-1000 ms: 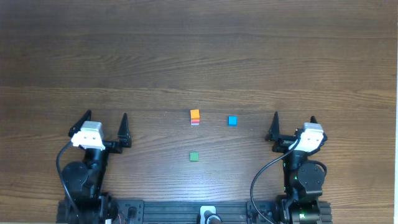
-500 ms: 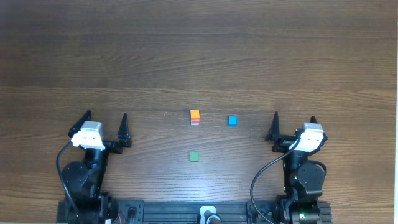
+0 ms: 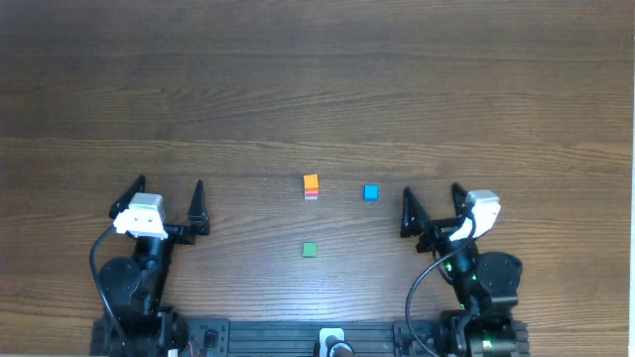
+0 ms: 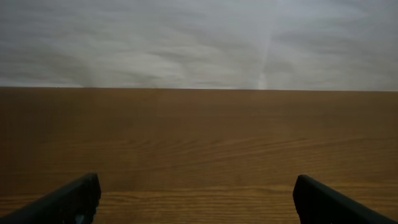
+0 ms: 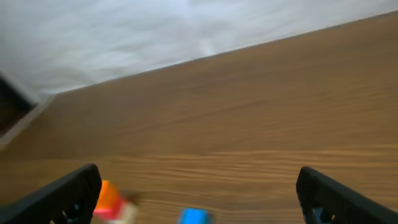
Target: Stack Cubes
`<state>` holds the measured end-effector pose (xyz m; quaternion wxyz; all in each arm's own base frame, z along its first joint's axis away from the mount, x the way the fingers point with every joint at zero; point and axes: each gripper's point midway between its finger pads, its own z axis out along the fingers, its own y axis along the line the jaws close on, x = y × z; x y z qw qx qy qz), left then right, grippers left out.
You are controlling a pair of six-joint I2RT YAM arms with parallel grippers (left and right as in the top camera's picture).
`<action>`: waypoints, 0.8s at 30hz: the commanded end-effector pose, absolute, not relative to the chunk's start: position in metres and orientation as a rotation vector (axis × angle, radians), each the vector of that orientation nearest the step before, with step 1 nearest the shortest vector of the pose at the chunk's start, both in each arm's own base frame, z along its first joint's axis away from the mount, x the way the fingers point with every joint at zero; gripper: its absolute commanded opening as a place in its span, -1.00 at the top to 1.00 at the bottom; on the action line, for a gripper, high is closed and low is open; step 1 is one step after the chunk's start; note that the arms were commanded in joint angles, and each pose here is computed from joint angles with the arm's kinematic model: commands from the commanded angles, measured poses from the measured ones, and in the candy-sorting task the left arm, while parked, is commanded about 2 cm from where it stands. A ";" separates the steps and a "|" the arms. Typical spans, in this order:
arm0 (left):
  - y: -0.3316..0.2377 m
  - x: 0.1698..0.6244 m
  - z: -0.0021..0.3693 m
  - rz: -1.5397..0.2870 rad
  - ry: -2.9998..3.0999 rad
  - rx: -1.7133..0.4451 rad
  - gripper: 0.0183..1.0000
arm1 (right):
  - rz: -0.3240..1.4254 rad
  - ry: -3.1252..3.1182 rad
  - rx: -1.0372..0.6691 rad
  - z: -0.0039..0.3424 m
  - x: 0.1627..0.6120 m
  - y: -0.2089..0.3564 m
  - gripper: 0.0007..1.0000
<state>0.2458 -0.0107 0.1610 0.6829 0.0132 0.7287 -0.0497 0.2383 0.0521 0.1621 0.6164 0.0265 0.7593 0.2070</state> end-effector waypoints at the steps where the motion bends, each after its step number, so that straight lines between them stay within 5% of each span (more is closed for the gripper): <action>1: -0.011 0.245 0.160 -0.106 1.631 0.046 -1.00 | 0.737 1.832 -0.041 0.211 0.223 0.091 -0.99; 16: -0.011 0.245 0.160 -0.106 1.631 0.046 -1.00 | 0.911 2.435 -0.254 0.216 0.188 0.155 -0.99; 24: -0.011 0.245 0.160 -0.106 1.631 0.046 -1.00 | 0.758 2.670 -0.292 0.176 0.180 0.194 -0.98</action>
